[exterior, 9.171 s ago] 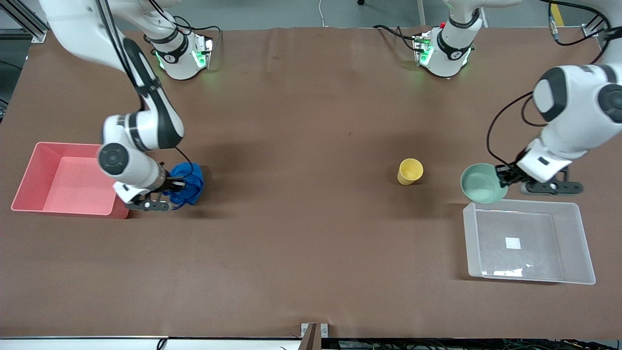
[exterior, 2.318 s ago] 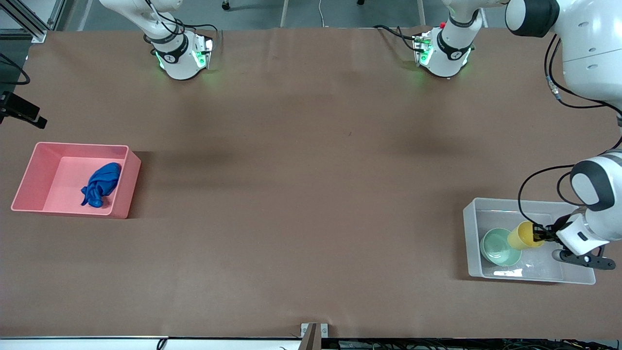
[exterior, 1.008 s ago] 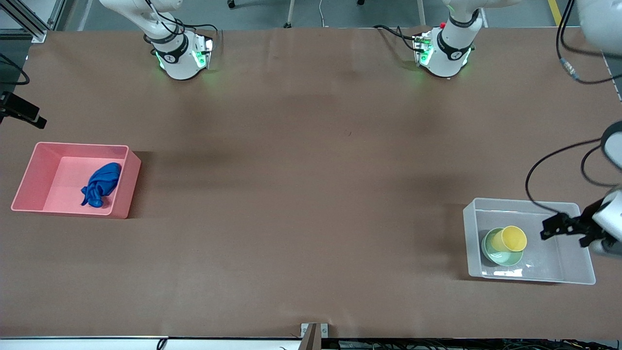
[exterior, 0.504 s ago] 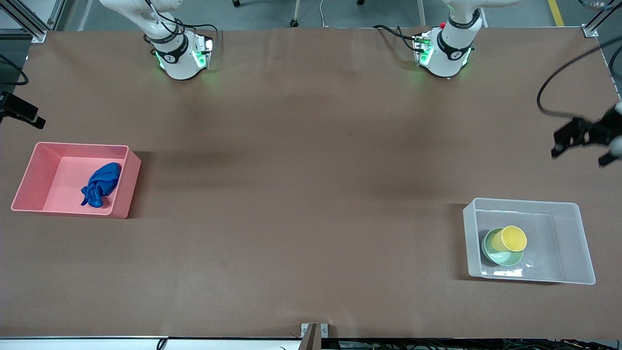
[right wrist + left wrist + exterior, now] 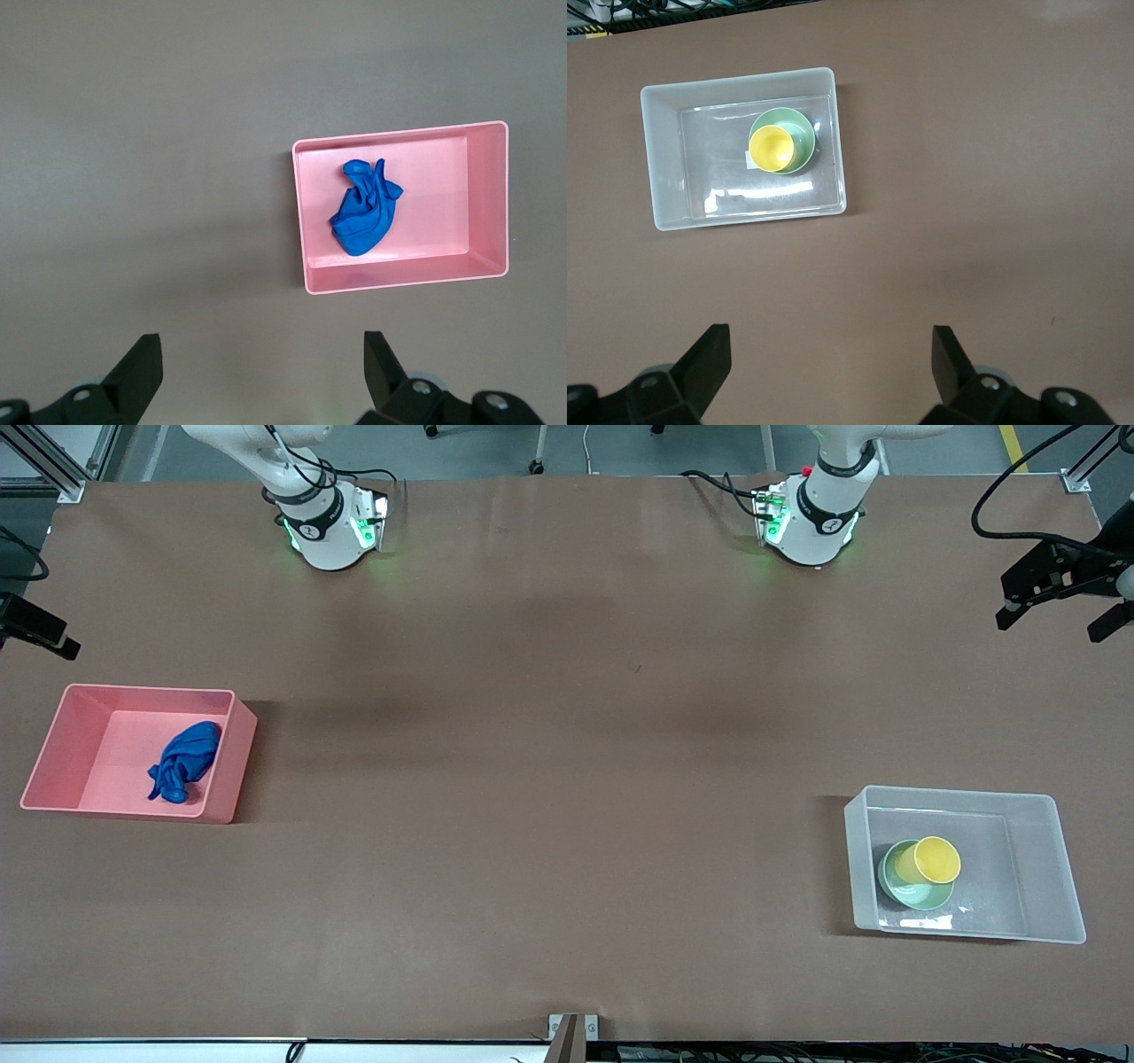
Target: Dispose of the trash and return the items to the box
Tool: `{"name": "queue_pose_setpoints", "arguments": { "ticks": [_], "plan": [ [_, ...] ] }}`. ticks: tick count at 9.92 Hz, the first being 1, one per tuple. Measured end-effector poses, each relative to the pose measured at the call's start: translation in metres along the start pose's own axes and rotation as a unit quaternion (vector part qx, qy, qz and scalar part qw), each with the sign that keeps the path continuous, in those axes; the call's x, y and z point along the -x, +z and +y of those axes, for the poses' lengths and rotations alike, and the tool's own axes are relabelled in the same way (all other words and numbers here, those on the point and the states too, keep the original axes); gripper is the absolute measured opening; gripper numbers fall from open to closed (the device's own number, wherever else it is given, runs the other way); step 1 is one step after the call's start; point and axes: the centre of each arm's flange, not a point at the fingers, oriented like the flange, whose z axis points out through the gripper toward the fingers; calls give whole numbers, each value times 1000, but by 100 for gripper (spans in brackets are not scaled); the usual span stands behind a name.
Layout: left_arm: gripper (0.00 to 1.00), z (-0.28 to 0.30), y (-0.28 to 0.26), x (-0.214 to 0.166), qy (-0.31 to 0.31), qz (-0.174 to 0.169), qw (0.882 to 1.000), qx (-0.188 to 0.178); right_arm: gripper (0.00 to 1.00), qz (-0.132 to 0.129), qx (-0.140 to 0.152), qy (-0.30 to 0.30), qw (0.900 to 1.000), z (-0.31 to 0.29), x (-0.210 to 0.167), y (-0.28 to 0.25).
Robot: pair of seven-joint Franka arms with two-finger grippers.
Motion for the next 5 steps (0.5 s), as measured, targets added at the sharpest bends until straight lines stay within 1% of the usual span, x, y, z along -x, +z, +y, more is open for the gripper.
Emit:
{"name": "queue_pose_setpoints", "arguments": {
  "ticks": [2,5],
  "plan": [
    [100,-1,-2,-11,-23,-14,1000,1,100,0,0,0,1000,0,0,0],
    [100,-4,8,-13,-41,-34,999,2,100,0,0,0,1000,0,0,0]
  ]
}}
